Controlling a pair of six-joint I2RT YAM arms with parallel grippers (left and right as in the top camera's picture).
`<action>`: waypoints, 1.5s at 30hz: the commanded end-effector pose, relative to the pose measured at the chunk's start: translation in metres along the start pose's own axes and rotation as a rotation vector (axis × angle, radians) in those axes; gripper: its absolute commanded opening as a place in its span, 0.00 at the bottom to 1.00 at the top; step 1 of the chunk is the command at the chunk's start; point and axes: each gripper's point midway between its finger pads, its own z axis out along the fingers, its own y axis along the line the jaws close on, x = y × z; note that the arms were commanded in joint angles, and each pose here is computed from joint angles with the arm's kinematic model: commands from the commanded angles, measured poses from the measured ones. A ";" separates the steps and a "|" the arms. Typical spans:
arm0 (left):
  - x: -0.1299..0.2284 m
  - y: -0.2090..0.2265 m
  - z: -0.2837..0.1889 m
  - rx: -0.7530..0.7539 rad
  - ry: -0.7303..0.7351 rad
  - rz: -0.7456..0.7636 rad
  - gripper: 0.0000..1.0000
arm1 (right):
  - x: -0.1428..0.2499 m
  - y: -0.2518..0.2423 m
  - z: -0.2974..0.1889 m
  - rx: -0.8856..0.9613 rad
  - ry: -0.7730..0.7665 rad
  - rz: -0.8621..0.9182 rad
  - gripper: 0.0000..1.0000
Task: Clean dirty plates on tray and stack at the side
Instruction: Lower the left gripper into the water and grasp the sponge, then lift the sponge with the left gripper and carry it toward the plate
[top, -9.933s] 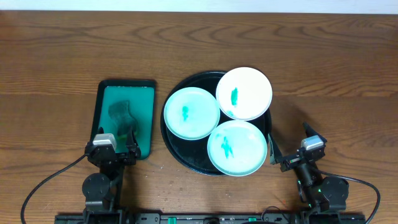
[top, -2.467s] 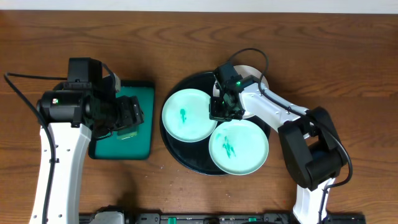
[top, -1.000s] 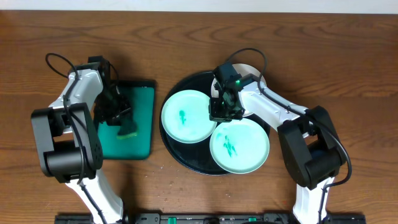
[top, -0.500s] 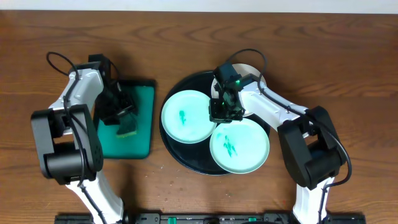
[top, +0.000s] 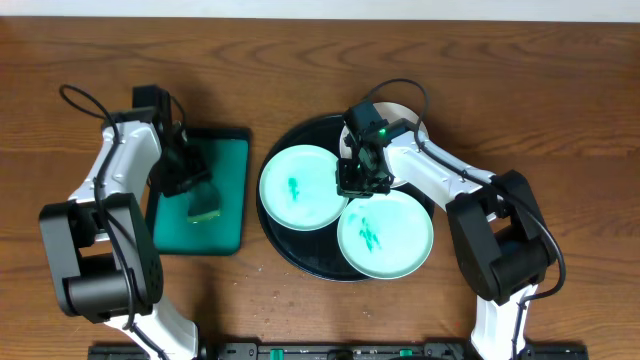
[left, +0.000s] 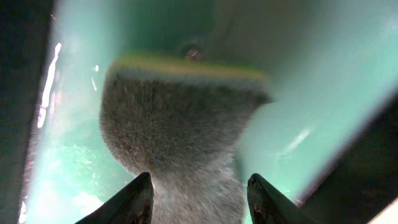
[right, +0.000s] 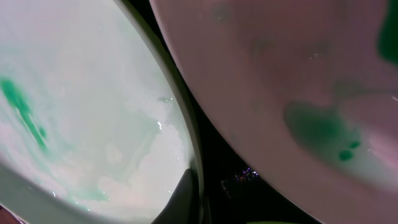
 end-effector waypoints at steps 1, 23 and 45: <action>0.014 0.010 0.015 -0.022 0.036 0.001 0.49 | 0.027 -0.020 0.027 0.072 0.108 -0.011 0.01; -0.005 -0.030 -0.048 0.142 -0.179 0.106 0.07 | 0.033 -0.025 0.025 0.086 0.136 -0.025 0.01; 0.026 -0.043 -0.256 0.093 -0.890 0.284 0.07 | 0.031 -0.024 0.026 0.083 0.128 -0.026 0.01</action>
